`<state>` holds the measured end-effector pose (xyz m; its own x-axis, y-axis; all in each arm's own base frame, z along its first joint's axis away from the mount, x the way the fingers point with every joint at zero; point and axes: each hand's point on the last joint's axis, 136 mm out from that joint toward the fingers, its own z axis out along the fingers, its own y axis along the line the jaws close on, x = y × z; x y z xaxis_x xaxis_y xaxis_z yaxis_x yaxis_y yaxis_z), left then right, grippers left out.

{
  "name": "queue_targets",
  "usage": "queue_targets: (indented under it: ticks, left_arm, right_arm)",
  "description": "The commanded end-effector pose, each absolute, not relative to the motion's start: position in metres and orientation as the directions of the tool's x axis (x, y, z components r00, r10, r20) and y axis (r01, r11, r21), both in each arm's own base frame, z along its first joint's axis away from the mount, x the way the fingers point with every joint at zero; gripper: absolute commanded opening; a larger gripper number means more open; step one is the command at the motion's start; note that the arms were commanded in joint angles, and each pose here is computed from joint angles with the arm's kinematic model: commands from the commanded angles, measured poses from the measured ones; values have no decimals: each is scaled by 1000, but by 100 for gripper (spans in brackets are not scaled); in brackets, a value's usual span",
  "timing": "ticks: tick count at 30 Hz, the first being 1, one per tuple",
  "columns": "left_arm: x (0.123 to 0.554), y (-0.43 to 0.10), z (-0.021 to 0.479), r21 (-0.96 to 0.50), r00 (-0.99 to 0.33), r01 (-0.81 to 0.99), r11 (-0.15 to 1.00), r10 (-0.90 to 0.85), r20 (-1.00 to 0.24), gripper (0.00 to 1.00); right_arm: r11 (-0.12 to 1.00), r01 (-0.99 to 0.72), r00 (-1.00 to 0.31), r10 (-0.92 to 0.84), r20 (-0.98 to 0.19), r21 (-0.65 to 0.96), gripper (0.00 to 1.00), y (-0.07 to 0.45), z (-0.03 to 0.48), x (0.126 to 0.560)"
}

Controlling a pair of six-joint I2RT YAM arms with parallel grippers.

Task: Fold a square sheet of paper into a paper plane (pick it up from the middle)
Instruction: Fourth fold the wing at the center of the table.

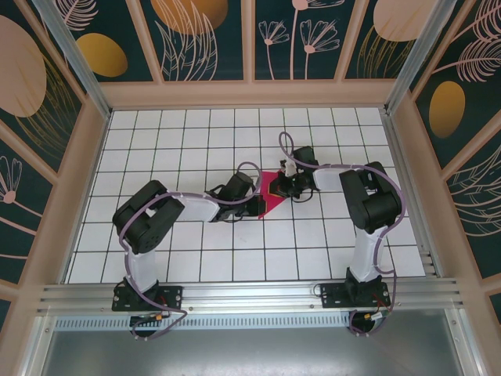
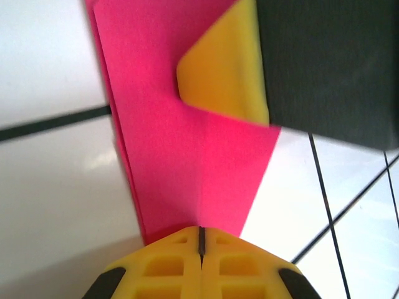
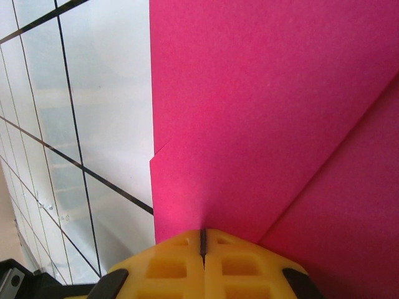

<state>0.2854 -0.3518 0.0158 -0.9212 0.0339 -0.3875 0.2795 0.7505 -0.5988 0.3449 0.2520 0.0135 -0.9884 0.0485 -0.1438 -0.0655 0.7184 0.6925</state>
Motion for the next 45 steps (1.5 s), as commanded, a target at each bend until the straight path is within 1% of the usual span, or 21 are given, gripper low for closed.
queue_targets:
  ticks: [1,5,8,11,12,15,17,18,22,26,29,33,39,41,42,45]
  left_arm:
    - [234,-334,-9,-584,-957,271,765,148,-250,2]
    - [225,-327,-7,-562,-952,287,776,167,-256,1]
    - [232,-325,6,-541,-943,297,787,152,-296,1]
    - [253,-333,39,-565,-922,291,772,69,-381,2]
    - [262,-337,58,-584,-905,296,756,26,-424,3]
    - [276,-344,72,-633,-886,268,727,-73,-459,2]
    - [280,-348,69,-654,-890,243,716,-103,-444,1]
    - [280,-350,56,-650,-901,230,724,-95,-424,0]
    - [280,-353,34,-640,-920,198,743,-84,-382,0]
    - [276,-346,11,-602,-936,164,782,-70,-346,0]
    - [271,-335,-8,-551,-950,130,824,-56,-308,0]
    - [265,-329,-10,-551,-950,123,825,-64,-306,0]
    - [260,-326,-13,-562,-954,113,819,-69,-292,0]
    - [260,-327,-13,-564,-954,118,817,-65,-292,0]
    - [259,-327,-13,-565,-955,117,817,-62,-289,0]
    - [259,-328,-13,-569,-956,120,814,-61,-288,0]
  right_arm:
    - [855,75,-997,72,26,513,0,218,-58,303]
    - [857,78,-997,72,31,510,0,217,-59,301]
    - [857,83,-997,76,35,509,0,216,-59,300]
    - [855,89,-996,81,37,512,0,216,-59,299]
    - [851,89,-996,83,36,518,0,218,-58,300]
    - [845,89,-996,83,35,527,0,220,-57,301]
    - [843,89,-996,85,32,531,0,221,-56,303]
    - [841,88,-996,85,31,533,0,222,-55,303]
    - [834,86,-996,84,27,545,0,224,-52,305]
    - [820,67,-997,74,12,569,0,228,-46,307]
    - [808,24,-999,45,-22,589,0,233,-35,313]
    - [795,-41,-997,11,-82,605,0,239,-15,324]
    - [720,-132,-984,-15,-176,681,0,257,30,330]
    - [697,-161,-980,-27,-198,699,1,263,42,325]
    - [683,-165,-980,-33,-196,712,1,266,45,322]
    - [668,-136,-989,-48,-139,732,0,271,35,308]
